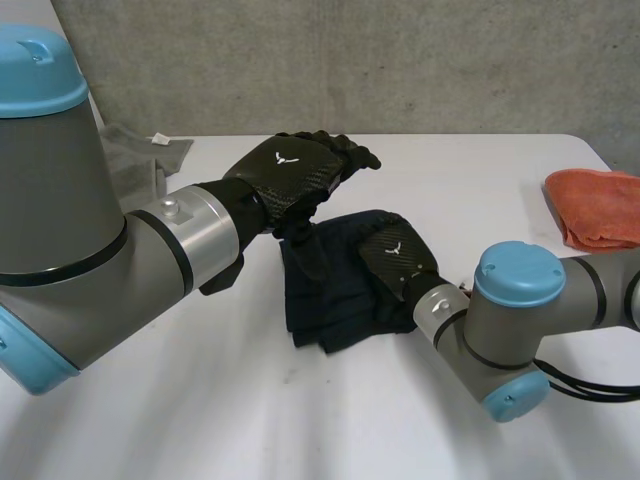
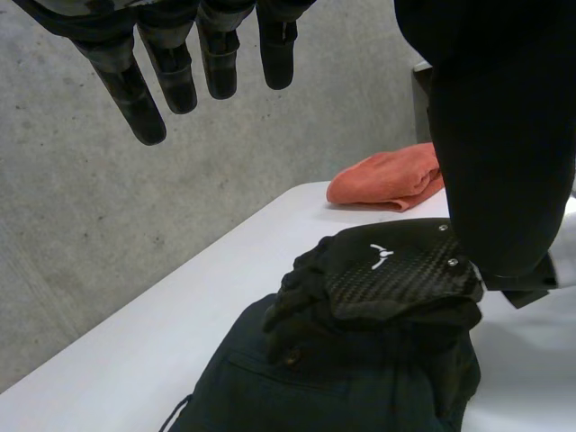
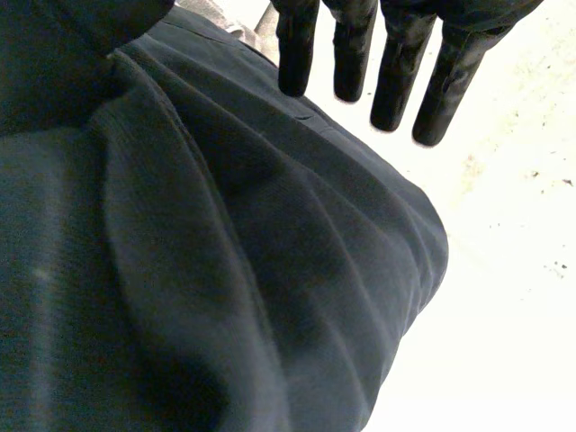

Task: Fold the laundry.

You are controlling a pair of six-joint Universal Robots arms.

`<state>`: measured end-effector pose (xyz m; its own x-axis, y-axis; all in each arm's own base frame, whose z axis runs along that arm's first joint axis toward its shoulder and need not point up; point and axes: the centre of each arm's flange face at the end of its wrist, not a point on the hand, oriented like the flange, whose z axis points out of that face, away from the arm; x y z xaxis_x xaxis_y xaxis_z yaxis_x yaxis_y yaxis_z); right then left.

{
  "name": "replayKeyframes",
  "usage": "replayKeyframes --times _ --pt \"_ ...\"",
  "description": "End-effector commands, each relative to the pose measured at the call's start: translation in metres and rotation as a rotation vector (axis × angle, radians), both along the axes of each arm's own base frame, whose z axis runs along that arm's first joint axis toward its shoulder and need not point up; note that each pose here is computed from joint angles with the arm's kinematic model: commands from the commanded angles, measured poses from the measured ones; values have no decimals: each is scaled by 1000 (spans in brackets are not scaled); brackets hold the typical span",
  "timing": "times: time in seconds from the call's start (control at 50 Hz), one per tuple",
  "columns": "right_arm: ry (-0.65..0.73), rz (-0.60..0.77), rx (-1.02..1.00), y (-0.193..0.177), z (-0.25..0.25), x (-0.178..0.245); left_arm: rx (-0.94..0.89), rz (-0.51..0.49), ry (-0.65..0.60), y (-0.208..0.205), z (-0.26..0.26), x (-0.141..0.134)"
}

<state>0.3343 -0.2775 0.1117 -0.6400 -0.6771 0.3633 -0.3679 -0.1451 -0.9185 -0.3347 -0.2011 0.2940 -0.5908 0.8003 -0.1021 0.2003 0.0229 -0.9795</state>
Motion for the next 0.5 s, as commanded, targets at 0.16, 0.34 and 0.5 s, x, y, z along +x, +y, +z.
replayKeyframes --times 0.16,0.34,0.5 --pt "-37 10 -55 -27 4 16 1 1 0 0 -1 0" --pt "-30 -34 -76 -43 35 -6 -8 1 6 1 3 1" --pt "97 -101 -134 -92 55 -88 -13 7 9 0 5 3"
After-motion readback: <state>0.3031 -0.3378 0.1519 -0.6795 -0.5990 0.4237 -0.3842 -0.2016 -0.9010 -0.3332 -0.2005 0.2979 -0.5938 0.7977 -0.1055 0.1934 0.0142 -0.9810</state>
